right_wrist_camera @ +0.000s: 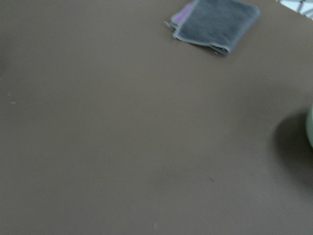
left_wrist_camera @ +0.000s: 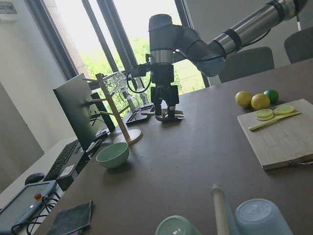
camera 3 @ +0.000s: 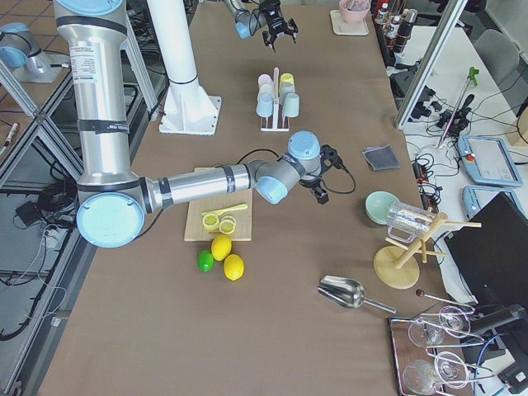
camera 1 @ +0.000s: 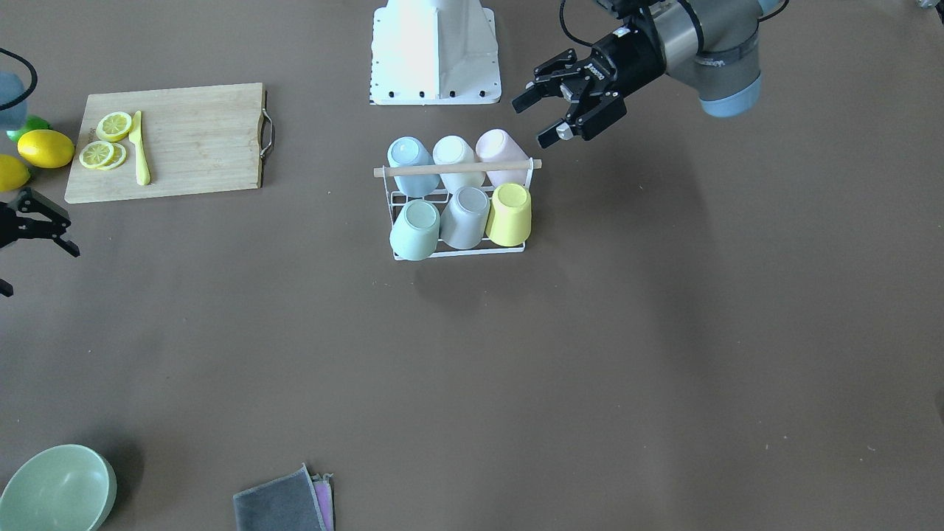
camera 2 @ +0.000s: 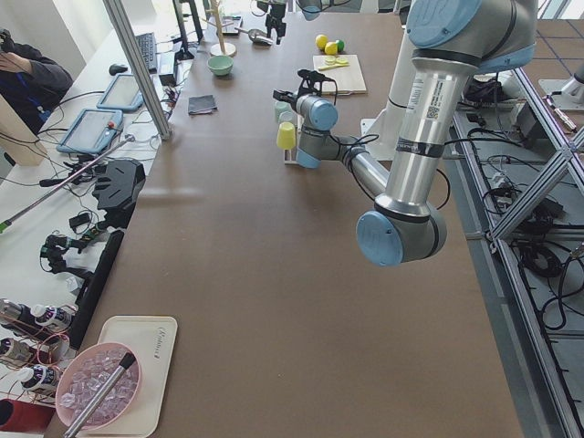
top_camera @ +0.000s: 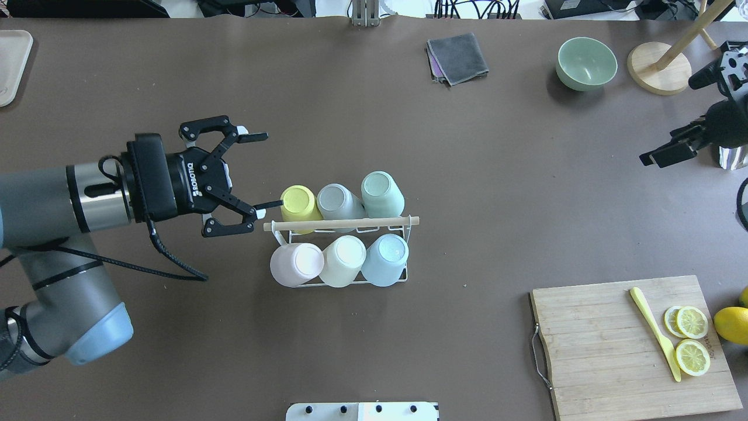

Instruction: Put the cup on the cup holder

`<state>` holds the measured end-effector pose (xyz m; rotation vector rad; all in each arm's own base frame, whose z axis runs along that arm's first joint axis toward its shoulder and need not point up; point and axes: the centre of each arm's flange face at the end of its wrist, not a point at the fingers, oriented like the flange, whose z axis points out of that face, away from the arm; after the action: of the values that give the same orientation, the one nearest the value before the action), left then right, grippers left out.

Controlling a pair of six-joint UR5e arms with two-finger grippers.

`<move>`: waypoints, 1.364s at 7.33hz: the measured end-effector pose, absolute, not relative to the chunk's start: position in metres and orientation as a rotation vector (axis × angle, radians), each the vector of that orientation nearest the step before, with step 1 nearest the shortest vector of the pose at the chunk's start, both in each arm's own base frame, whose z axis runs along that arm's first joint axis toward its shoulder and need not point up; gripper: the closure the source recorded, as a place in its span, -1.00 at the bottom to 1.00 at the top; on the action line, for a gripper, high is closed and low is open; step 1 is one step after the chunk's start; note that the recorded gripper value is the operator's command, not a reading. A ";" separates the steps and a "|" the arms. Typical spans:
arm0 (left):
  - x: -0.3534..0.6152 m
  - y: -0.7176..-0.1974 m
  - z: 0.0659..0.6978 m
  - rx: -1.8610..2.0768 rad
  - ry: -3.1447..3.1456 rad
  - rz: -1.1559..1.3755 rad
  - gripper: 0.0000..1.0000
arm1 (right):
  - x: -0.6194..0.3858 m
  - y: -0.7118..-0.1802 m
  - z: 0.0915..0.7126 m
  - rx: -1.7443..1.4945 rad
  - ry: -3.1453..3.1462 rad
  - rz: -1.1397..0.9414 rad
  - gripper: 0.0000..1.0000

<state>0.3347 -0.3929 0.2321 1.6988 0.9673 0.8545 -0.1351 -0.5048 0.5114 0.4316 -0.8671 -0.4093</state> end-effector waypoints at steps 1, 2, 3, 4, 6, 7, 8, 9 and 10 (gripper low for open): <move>0.314 -0.416 0.227 1.592 0.895 0.874 -0.97 | -0.102 -0.498 0.528 0.324 -0.828 -0.315 -1.00; 0.299 -0.438 0.230 1.465 0.822 0.878 -0.97 | -0.066 -0.492 0.549 0.216 -0.790 -0.217 -1.00; 0.286 -0.463 0.239 1.297 0.734 0.866 -0.97 | -0.032 -0.485 0.574 0.120 -0.761 -0.124 -1.00; 0.278 -0.483 0.251 1.109 0.655 0.846 -0.97 | -0.002 -0.476 0.601 0.043 -0.743 -0.039 -1.00; 0.271 -0.504 0.287 0.773 0.539 0.810 -0.97 | 0.053 -0.455 0.667 -0.045 -0.725 0.055 -1.00; 0.268 -0.509 0.307 0.635 0.492 0.792 -0.97 | 0.076 -0.445 0.693 -0.064 -0.720 0.077 -1.00; 0.266 -0.515 0.326 0.551 0.443 0.771 -0.97 | 0.091 -0.437 0.708 -0.078 -0.719 0.101 -1.00; 0.259 -0.526 0.341 0.509 0.401 0.728 -0.97 | 0.104 -0.429 0.715 -0.099 -0.722 0.136 -1.00; 0.245 -0.539 0.353 0.476 0.390 0.626 -0.97 | 0.116 -0.425 0.711 -0.124 -0.726 0.175 -1.00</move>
<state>0.2451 -0.5387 0.3528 0.4758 0.3898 0.6265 0.1162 -0.4246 0.7110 -0.1237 -0.7263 0.1747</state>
